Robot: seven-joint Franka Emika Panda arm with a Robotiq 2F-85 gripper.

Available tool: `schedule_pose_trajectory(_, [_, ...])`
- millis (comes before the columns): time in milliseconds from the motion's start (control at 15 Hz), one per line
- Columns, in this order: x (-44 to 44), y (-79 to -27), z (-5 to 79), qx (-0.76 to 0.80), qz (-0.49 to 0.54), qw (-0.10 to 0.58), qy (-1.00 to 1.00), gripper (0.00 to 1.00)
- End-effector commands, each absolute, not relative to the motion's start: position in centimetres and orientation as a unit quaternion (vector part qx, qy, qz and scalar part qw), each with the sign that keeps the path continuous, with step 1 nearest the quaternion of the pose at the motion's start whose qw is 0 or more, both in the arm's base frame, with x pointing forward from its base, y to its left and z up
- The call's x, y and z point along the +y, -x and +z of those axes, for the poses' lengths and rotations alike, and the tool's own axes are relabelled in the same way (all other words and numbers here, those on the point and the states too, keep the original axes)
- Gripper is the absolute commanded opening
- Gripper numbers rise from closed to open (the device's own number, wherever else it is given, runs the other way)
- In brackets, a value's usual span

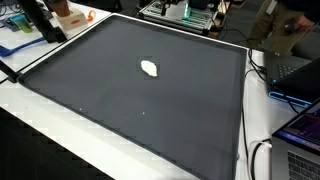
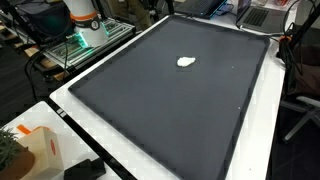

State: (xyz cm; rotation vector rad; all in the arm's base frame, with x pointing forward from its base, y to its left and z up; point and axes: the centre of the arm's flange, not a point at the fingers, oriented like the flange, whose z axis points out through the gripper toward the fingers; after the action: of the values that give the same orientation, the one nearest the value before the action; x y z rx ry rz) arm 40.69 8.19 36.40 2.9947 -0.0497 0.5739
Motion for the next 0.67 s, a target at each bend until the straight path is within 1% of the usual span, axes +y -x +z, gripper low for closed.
schedule_pose_trajectory(0, [6.3,-38.5,30.8,0.029,0.211,0.007,-0.977,1.0])
schedule_pose_trajectory(267, [7.2,-39.5,27.3,0.105,0.261,-0.02,-0.959,1.0])
schedule_pose_trajectory(467, [6.8,-39.8,24.4,0.138,0.251,-0.023,-0.958,1.0])
schedule_pose_trajectory(600, [5.7,-39.7,22.9,0.133,0.25,-0.031,-0.958,1.0])
